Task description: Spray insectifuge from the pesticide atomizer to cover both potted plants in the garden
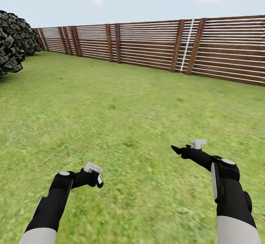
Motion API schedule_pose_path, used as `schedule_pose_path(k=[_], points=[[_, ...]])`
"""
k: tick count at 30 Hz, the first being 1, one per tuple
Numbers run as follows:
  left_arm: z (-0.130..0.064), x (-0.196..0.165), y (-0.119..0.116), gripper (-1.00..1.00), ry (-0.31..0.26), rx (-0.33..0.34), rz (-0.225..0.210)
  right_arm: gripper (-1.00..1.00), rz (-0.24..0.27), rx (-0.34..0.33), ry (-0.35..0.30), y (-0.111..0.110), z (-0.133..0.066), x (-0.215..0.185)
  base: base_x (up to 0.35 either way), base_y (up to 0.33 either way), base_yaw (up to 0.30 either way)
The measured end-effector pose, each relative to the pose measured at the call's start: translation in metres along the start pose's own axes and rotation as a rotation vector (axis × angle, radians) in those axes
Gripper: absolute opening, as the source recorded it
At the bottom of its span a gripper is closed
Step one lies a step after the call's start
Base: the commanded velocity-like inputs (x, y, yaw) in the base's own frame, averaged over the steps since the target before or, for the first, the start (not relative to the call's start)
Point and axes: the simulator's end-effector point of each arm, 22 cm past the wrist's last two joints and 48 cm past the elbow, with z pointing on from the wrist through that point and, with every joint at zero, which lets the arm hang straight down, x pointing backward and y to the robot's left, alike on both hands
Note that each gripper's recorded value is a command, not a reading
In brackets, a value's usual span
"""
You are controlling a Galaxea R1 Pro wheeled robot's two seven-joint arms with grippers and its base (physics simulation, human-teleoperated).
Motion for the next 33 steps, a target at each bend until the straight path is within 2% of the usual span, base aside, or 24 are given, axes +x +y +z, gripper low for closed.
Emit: schedule_pose_path(k=[10, 33], points=[[-0.0019, -0.0022, -0.0001, -1.00, -0.005, -0.001, 0.002, 1.00, -0.002, -0.001, -0.005, 0.0009, -0.0015, -0.0027, 0.348, 0.000, -0.218], [-0.0020, -0.0023, 0.0000, -1.00, -0.005, -0.001, 0.002, 1.00, -0.001, 0.000, -0.005, 0.0007, -0.0016, -0.0029, 0.348, 0.000, -0.005]])
